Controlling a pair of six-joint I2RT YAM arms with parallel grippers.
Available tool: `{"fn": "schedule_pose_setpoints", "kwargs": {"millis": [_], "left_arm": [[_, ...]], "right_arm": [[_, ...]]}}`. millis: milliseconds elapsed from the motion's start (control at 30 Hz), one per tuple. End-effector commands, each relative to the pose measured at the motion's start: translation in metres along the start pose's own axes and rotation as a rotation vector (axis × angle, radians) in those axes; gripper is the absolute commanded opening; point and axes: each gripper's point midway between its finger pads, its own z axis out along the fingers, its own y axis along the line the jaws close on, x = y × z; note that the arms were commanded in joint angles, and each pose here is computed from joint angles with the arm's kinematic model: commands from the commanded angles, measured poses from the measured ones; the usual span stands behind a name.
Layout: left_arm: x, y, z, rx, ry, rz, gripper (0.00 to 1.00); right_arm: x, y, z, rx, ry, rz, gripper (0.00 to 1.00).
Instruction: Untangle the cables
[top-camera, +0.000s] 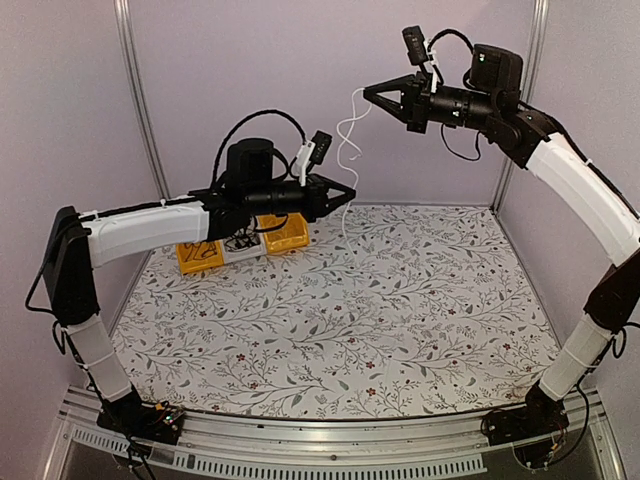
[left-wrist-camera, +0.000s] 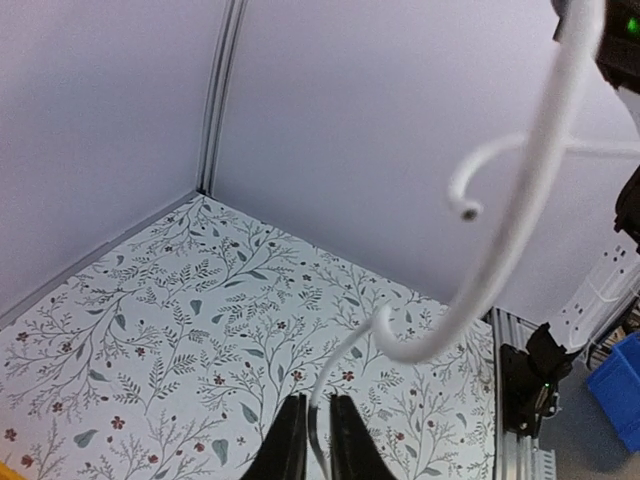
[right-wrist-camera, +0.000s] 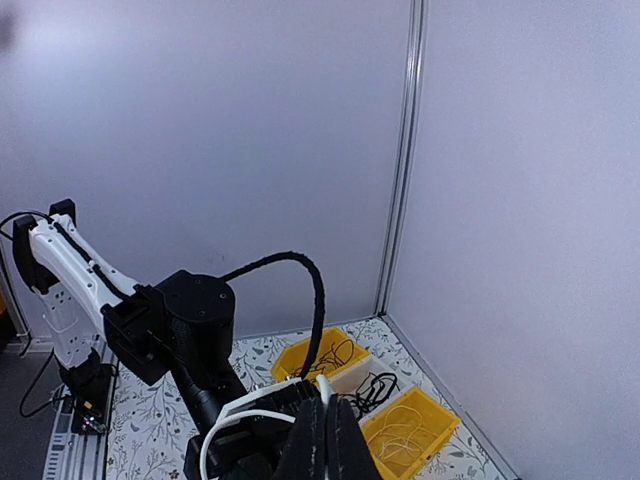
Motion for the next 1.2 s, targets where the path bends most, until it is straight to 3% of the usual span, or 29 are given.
{"fn": "schedule_pose_setpoints", "kwargs": {"millis": [0, 33, 167, 333, 433, 567, 1033, 1100, 1167], "left_arm": [[-0.023, -0.011, -0.005, 0.038, -0.051, 0.026, 0.03], [-0.024, -0.010, -0.006, 0.034, -0.054, 0.024, 0.00], [-0.043, 0.001, -0.011, -0.032, -0.104, -0.003, 0.00], [-0.077, 0.006, -0.017, -0.063, -0.186, -0.026, 0.00], [-0.093, 0.005, -0.018, -0.068, -0.228, -0.049, 0.00], [-0.110, 0.003, -0.018, -0.062, -0.264, -0.078, 0.00], [-0.196, -0.015, -0.047, -0.088, -0.437, -0.076, 0.00], [-0.208, -0.019, -0.052, -0.096, -0.457, -0.066, 0.00], [-0.220, -0.023, -0.058, -0.106, -0.476, -0.053, 0.00]], "right_arm": [[0.016, -0.017, -0.008, 0.052, 0.012, 0.068, 0.00], [0.025, -0.022, -0.009, 0.062, 0.026, 0.091, 0.01], [0.100, -0.053, -0.017, 0.190, 0.145, 0.162, 0.43], [0.192, -0.025, -0.035, 0.082, 0.276, 0.205, 0.63], [0.226, 0.003, -0.041, -0.008, 0.306, 0.199, 0.76], [0.261, 0.028, -0.032, -0.066, 0.358, 0.190, 0.86], [0.353, 0.028, 0.031, -0.117, 0.426, 0.315, 0.91], [0.367, 0.022, 0.035, -0.089, 0.436, 0.349, 0.85], [0.381, 0.020, 0.038, -0.081, 0.449, 0.388, 0.64]]}}
